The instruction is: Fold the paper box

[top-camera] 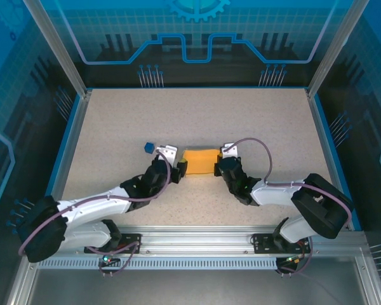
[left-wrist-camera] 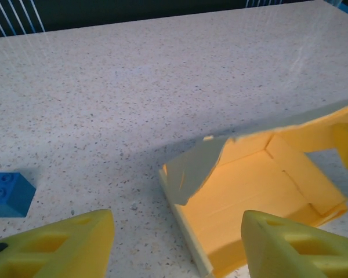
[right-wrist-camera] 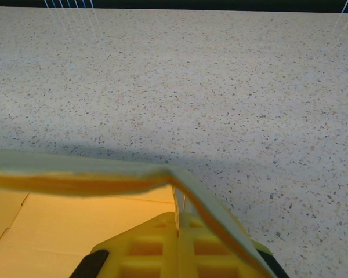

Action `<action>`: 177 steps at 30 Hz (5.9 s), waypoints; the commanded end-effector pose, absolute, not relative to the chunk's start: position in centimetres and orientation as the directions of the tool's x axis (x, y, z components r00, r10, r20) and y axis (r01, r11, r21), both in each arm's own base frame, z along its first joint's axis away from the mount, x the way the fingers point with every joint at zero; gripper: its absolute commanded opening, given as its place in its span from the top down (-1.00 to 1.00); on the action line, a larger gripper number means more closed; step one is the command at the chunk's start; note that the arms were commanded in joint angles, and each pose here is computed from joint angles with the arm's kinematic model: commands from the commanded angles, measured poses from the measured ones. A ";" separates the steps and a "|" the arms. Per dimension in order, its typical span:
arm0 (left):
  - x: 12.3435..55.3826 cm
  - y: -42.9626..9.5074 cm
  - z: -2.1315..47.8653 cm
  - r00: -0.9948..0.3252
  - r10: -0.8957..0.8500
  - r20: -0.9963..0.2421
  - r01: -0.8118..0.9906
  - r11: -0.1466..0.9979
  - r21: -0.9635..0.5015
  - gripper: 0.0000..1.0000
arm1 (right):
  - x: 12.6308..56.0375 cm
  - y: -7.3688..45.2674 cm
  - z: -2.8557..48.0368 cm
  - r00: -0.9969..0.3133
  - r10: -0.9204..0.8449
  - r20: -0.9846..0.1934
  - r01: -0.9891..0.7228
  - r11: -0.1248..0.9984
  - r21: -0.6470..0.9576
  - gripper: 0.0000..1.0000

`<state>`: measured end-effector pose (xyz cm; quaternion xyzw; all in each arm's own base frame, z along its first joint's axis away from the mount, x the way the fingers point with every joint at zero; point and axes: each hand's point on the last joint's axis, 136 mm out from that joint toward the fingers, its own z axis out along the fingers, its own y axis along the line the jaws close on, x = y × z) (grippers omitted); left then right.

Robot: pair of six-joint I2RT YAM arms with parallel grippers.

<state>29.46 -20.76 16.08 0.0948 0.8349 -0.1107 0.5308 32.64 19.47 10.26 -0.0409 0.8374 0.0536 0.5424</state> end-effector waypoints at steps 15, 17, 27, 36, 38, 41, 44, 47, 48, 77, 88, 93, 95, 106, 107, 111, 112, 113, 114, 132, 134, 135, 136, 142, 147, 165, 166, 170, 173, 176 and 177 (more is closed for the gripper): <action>33.8 -20.9 21.0 -0.614 -0.158 -0.773 0.269 0.879 -0.394 -0.21 | 32.6 19.2 10.7 -0.408 -0.033 -0.912 -0.121 0.993 0.018 1.00; 34.2 -20.3 20.3 -0.648 -0.213 -0.731 0.243 0.852 -0.464 -0.20 | 32.6 19.2 10.7 -0.407 -0.034 -0.913 -0.121 0.992 0.018 1.00; 36.6 -16.4 14.3 -0.718 -0.390 -0.576 0.031 0.809 -0.587 -0.04 | 32.8 19.5 10.7 -0.410 -0.032 -0.911 -0.127 0.992 0.022 1.00; 36.0 -18.1 8.8 -0.805 -0.351 -0.478 0.005 0.801 -0.598 0.26 | 32.9 19.5 10.9 -0.408 -0.042 -0.912 -0.128 0.992 0.012 1.00; 35.8 -18.6 8.3 -0.814 -0.346 -0.467 0.009 0.796 -0.606 0.29 | 32.9 19.5 10.9 -0.409 -0.041 -0.912 -0.127 0.992 0.012 1.00; 35.3 -19.5 7.6 -0.830 -0.337 -0.444 0.020 0.778 -0.628 0.33 | 33.0 19.6 10.8 -0.411 -0.041 -0.911 -0.128 0.992 0.013 1.00; 34.9 -20.4 7.3 -0.837 -0.329 -0.436 0.032 0.768 -0.640 0.35 | 33.0 19.6 10.7 -0.412 -0.042 -0.910 -0.127 0.992 0.012 1.00; 34.8 -21.0 7.4 -0.840 -0.317 -0.440 0.048 0.764 -0.643 0.35 | 32.9 19.6 10.6 -0.414 -0.042 -0.909 -0.127 0.992 0.012 1.00; 34.8 -21.2 7.3 -0.842 -0.314 -0.439 0.052 0.762 -0.645 0.35 | 32.9 19.5 10.6 -0.414 -0.041 -0.909 -0.126 0.992 0.013 1.00; 34.2 -20.4 5.3 -0.830 -0.280 -0.482 0.044 0.829 -0.557 0.33 | 31.4 18.4 8.3 -0.406 -0.146 -0.902 -0.150 0.984 -0.092 1.00; 35.5 -18.3 9.5 -0.750 -0.287 -0.596 0.062 0.867 -0.495 0.19 | 31.2 18.5 8.7 -0.396 -0.153 -0.906 -0.149 0.984 -0.101 1.00; 36.6 -19.3 14.0 -0.696 -0.253 -0.672 0.163 0.856 -0.491 0.05 | 31.2 18.6 8.8 -0.395 -0.154 -0.906 -0.149 0.984 -0.102 1.00; 36.9 -20.4 15.3 -0.688 -0.211 -0.694 0.225 0.847 -0.481 0.02 | 31.2 18.5 8.8 -0.396 -0.154 -0.905 -0.147 0.984 -0.103 1.00; 35.4 -29.2 16.9 -0.707 0.128 -0.696 0.534 0.742 -0.405 -0.01 | 31.4 18.6 8.6 -0.399 -0.161 -0.903 -0.143 0.983 -0.112 1.00; 35.2 -29.7 16.8 -0.703 0.157 -0.694 0.552 0.735 -0.393 -0.02 | 31.4 18.7 8.7 -0.399 -0.159 -0.903 -0.144 0.983 -0.110 1.00; 34.8 -30.9 16.2 -0.713 0.217 -0.666 0.586 0.707 -0.397 -0.04 | 31.4 18.7 8.7 -0.399 -0.158 -0.903 -0.141 0.984 -0.109 1.00; 34.6 -31.1 15.9 -0.720 0.226 -0.656 0.589 0.699 -0.406 -0.06 | 31.4 18.6 8.7 -0.400 -0.159 -0.903 -0.141 0.984 -0.111 1.00; 34.5 -31.2 15.8 -0.727 0.229 -0.648 0.589 0.693 -0.416 -0.08 | 31.4 18.6 8.7 -0.401 -0.159 -0.902 -0.138 0.984 -0.112 1.00; 34.3 -31.5 15.6 -0.732 0.234 -0.640 0.592 0.683 -0.427 -0.08 | 31.4 18.6 8.7 -0.401 -0.161 -0.902 -0.137 0.984 -0.114 1.00; 33.2 -31.8 12.8 -0.751 0.280 -0.599 0.592 0.688 -0.420 -0.07 | 30.8 17.8 9.0 -0.410 -0.146 -0.900 -0.121 0.987 -0.105 0.72; 33.1 -31.9 12.5 -0.752 0.284 -0.594 0.591 0.688 -0.420 -0.07 | 30.5 17.7 8.9 -0.414 -0.143 -0.899 -0.120 0.988 -0.102 0.64; 33.0 -31.9 12.3 -0.753 0.287 -0.592 0.592 0.688 -0.419 -0.07 | 30.3 17.6 8.9 -0.416 -0.143 -0.898 -0.120 0.988 -0.102 0.60; 32.9 -31.9 12.3 -0.752 0.287 -0.593 0.592 0.689 -0.419 -0.07 | 30.1 17.6 9.0 -0.415 -0.143 -0.899 -0.122 0.987 -0.101 0.55; 32.7 -31.8 11.9 -0.750 0.291 -0.593 0.593 0.692 -0.411 -0.08 | 28.5 17.0 9.3 -0.429 -0.152 -0.890 -0.126 0.986 -0.108 0.38; 32.4 -31.8 11.1 -0.755 0.294 -0.586 0.589 0.696 -0.411 -0.07 | 26.6 15.6 10.1 -0.446 -0.151 -0.882 -0.133 0.986 -0.102 0.33; 32.0 -31.8 9.0 -0.763 0.217 -0.609 0.546 0.720 -0.428 -0.09 | 28.8 15.3 14.3 -0.623 -0.067 -0.779 -0.292 0.944 0.153 0.05; 31.9 -31.8 9.0 -0.761 0.211 -0.613 0.546 0.720 -0.429 -0.09 | 29.2 15.6 14.0 -0.643 -0.069 -0.763 -0.300 0.939 0.167 0.02; 31.7 -31.7 8.6 -0.762 0.193 -0.618 0.535 0.725 -0.434 -0.10 | 30.7 17.3 12.2 -0.705 -0.093 -0.704 -0.328 0.922 0.206 -0.04; 31.5 -31.5 8.2 -0.766 0.186 -0.615 0.528 0.728 -0.437 -0.10 | 31.6 18.0 10.5 -0.742 -0.101 -0.663 -0.323 0.920 0.221 -0.05; 31.5 -31.4 7.9 -0.768 0.183 -0.614 0.524 0.732 -0.436 -0.10 | 32.1 18.2 8.7 -0.773 -0.105 -0.626 -0.307 0.925 0.224 -0.05; 31.5 -31.3 7.9 -0.768 0.183 -0.614 0.523 0.734 -0.435 -0.10 | 32.2 18.2 8.2 -0.781 -0.105 -0.615 -0.300 0.927 0.223 -0.05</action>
